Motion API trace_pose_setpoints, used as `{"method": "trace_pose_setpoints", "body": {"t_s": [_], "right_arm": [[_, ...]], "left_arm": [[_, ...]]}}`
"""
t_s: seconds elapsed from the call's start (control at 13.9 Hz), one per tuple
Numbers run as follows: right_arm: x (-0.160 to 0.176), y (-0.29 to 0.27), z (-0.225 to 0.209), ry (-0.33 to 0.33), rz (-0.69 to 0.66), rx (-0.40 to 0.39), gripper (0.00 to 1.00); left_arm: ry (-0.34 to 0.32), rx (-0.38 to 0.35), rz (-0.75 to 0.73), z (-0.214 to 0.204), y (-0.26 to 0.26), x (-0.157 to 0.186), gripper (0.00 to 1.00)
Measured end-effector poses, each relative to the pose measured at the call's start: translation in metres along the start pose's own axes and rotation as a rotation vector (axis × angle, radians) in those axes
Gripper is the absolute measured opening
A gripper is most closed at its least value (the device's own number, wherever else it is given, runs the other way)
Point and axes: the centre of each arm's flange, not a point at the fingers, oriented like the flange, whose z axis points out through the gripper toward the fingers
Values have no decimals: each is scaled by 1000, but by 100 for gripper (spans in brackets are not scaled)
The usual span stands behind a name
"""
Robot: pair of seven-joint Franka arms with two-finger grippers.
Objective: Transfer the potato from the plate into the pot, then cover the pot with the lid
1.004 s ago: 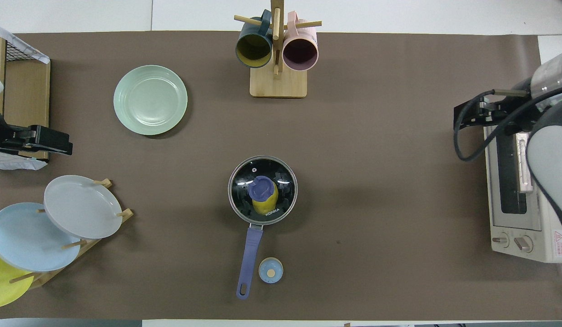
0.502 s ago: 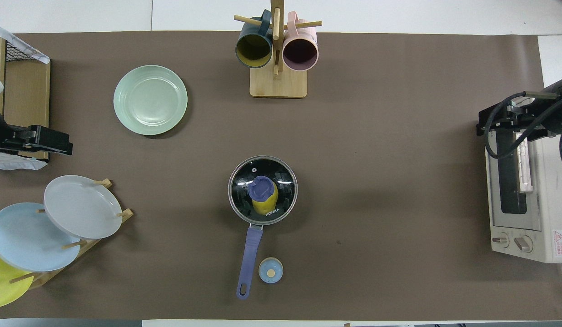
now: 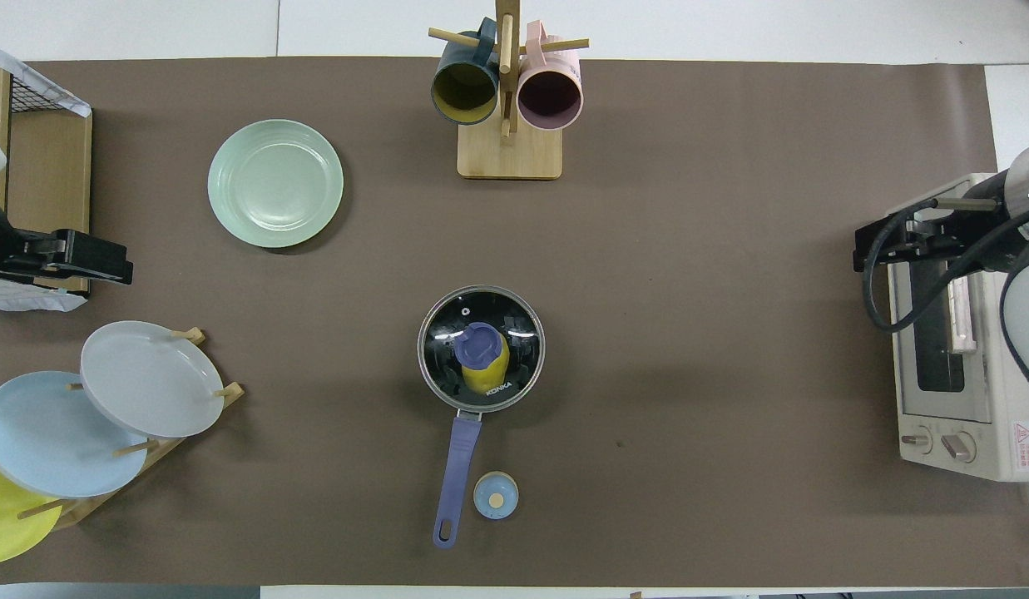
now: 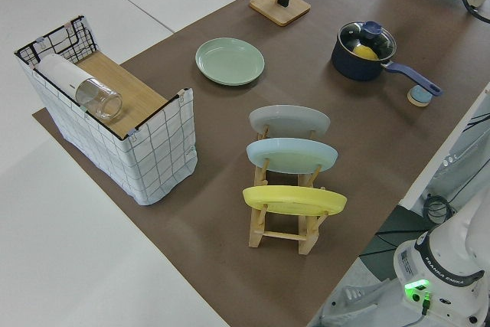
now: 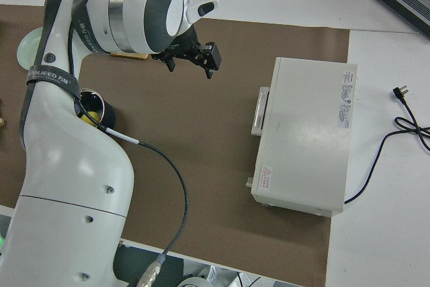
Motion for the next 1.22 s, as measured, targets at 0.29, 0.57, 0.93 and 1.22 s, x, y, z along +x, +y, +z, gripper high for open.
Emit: {"method": "trace_pose_setpoints", "body": {"t_s": [0.29, 0.57, 0.93, 1.22], "right_arm": [[-11, 8, 12, 4, -13, -40, 100], [-11, 13, 12, 5, -24, -58, 100], [-11, 16, 13, 2, -19, -58, 100], [-11, 12, 14, 1, -27, -59, 100]], "left_arm": [[0, 0, 0, 0, 0, 0, 100], [-10, 0, -1, 1, 0, -1, 100], [-11, 0, -1, 2, -1, -1, 100], [-11, 0, -1, 2, -1, -1, 100]]}}
